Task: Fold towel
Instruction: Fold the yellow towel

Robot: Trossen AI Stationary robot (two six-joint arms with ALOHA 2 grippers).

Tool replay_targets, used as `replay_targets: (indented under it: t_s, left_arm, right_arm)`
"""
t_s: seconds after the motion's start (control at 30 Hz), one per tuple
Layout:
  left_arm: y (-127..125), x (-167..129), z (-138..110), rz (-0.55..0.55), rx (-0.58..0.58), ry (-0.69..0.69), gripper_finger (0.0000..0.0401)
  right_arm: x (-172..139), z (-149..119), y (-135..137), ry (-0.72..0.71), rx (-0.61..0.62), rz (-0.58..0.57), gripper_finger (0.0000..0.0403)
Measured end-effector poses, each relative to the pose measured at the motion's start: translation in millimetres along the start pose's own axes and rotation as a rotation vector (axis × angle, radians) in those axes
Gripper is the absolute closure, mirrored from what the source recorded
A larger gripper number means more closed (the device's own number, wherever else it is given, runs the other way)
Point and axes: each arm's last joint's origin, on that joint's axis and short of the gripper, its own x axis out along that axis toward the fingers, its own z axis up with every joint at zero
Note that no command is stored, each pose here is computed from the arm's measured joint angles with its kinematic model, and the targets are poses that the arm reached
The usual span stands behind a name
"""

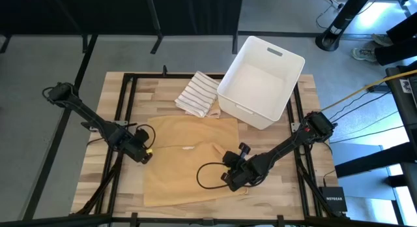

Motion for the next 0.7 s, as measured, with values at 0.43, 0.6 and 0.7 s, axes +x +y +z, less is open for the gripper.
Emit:
replay_targets:
  t_s: [0.43, 0.6, 0.7]
  left_arm:
    - [-11, 0, -1, -0.128, 0.156, 0.065, 0.0261]
    - [-10, 0, 0, -0.115, 0.212, 0.023, 0.0298]
    - [-10, 0, 0, -0.111, 0.24, -0.004, 0.0316]
  right_arm:
    - [0, 0, 0, 0.001, -0.002, -0.002, 0.0401]
    - [0, 0, 0, 0.001, -0.002, -0.002, 0.0398]
    - [0, 0, 0, 0.002, -0.007, -0.002, 0.04]
